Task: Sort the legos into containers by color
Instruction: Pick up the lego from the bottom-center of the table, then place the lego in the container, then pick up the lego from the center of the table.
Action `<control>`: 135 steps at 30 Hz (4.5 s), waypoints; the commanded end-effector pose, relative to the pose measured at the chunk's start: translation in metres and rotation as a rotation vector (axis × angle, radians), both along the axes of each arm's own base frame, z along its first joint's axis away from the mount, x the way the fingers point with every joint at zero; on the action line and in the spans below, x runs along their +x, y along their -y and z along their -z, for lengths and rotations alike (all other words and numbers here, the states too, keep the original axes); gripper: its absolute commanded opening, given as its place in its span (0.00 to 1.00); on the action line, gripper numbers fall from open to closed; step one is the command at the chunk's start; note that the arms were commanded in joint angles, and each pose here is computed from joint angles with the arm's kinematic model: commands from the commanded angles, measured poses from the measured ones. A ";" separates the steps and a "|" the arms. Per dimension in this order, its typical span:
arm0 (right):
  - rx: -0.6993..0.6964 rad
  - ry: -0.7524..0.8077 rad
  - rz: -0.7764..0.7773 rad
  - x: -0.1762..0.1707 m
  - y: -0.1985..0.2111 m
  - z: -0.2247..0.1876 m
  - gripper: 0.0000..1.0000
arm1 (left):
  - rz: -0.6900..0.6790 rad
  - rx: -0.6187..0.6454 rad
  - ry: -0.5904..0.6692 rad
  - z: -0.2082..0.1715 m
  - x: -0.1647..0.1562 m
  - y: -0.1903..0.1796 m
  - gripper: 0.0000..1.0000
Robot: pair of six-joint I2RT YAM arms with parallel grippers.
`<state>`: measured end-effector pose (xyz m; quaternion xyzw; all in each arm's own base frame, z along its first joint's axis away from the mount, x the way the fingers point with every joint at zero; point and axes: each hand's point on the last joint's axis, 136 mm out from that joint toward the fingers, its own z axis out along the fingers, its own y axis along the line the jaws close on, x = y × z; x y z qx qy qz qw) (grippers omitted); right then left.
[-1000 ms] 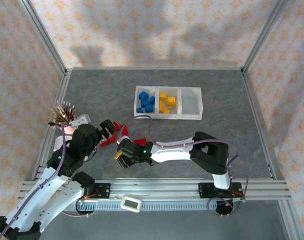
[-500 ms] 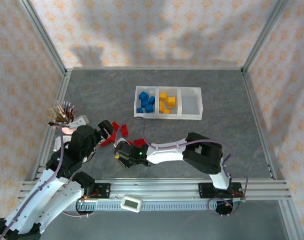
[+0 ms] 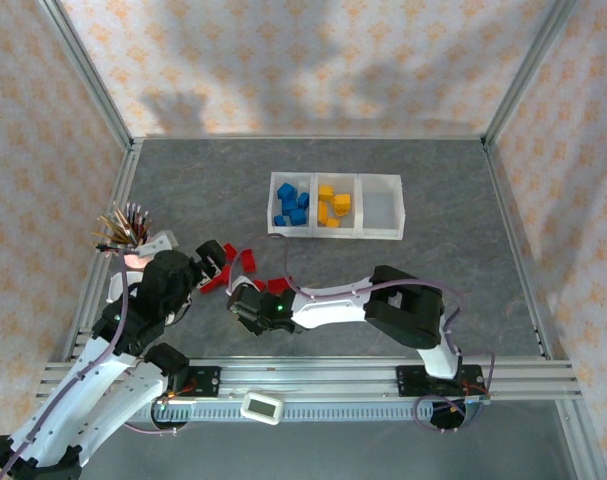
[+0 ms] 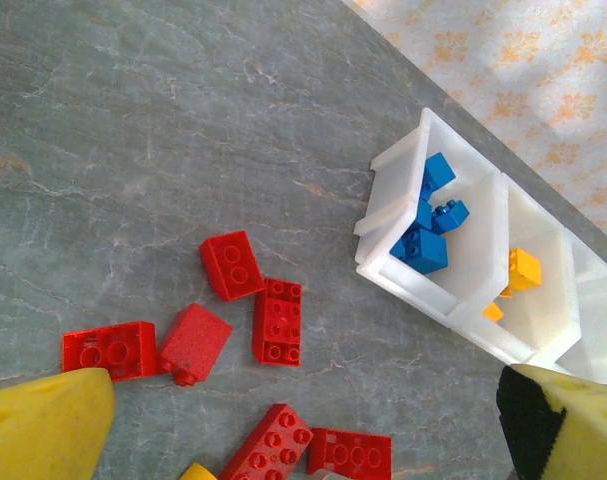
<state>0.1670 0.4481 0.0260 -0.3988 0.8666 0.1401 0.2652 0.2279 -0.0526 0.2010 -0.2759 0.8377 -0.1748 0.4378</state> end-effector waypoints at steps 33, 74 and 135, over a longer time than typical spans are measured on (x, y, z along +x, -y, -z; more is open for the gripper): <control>0.115 0.139 0.839 0.260 0.228 -0.111 0.24 | 0.192 0.007 0.045 -0.017 0.081 0.066 0.99; 0.063 -0.048 0.206 0.080 0.120 -0.037 0.67 | 0.082 -0.016 0.011 0.006 0.034 0.028 0.99; 0.193 -0.011 0.523 0.126 0.194 -0.104 0.25 | 0.258 -0.110 0.046 0.005 0.045 0.070 0.99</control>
